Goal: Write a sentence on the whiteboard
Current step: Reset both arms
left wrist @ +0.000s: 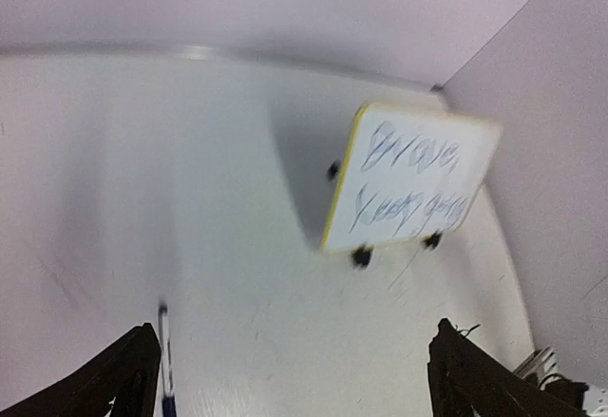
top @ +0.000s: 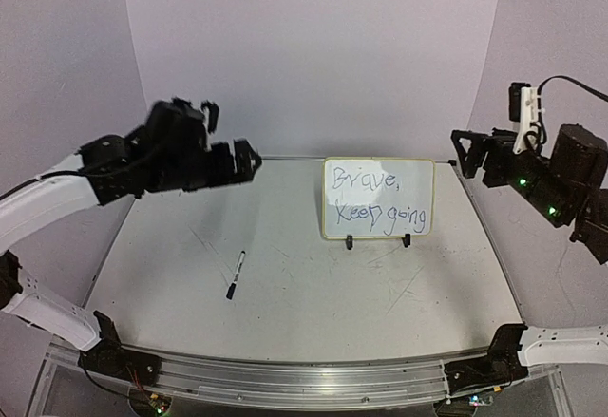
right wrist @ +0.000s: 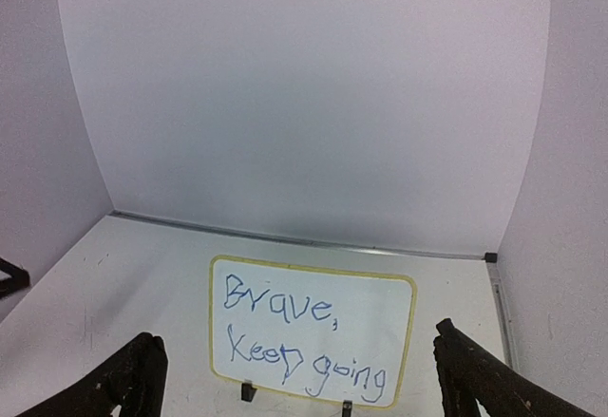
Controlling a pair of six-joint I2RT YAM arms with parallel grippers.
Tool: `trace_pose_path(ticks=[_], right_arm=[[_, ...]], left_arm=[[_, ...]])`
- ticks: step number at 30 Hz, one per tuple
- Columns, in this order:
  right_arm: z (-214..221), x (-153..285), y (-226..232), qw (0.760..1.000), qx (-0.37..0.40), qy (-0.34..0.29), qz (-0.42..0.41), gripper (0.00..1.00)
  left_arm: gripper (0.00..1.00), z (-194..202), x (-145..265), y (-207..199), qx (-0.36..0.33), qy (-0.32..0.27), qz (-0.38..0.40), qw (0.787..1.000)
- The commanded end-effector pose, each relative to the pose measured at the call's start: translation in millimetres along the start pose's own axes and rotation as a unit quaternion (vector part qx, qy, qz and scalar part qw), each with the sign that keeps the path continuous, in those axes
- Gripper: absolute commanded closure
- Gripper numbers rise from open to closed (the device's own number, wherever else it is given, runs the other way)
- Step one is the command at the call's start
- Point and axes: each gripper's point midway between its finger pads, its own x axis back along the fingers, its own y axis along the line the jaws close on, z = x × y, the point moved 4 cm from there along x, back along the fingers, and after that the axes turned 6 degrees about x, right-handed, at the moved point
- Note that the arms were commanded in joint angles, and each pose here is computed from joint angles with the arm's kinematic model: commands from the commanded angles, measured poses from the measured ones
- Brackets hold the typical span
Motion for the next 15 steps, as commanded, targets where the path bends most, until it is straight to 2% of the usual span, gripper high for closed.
trace_pose_path(ticks=[1, 2, 4, 9, 12, 15], right_arm=[[-50.3, 32.5, -32.7, 0.996, -0.016, -0.068, 0.052, 0.02], [-55.5, 35.6, -35.5, 0.996, -0.005, -0.073, 0.056, 0.02], [-65.8, 40.7, -38.3, 0.995, -0.004, -0.084, 0.056, 0.02], [-86.0, 53.5, -47.1, 0.991, -0.022, -0.116, 0.061, 0.02], [-82.6, 58.2, -49.8, 0.989, -0.025, -0.132, 0.062, 0.02], [-81.2, 54.2, -55.7, 0.988, -0.036, -0.116, 0.094, 0.02]], left_arm=[[0.01, -107.4, 112.5, -35.4, -0.062, -0.217, 0.072, 0.971], [0.00, -123.3, 136.8, -41.6, -0.072, -0.261, 0.099, 0.958], [0.01, -140.5, 167.3, -49.2, -0.090, -0.307, 0.124, 0.939], [0.01, -160.1, 202.7, -57.4, -0.118, -0.345, 0.138, 0.921], [0.01, -161.4, 219.7, -52.0, -0.114, -0.358, 0.146, 0.915], [0.01, -160.4, 226.3, -46.5, -0.114, -0.363, 0.145, 0.913]])
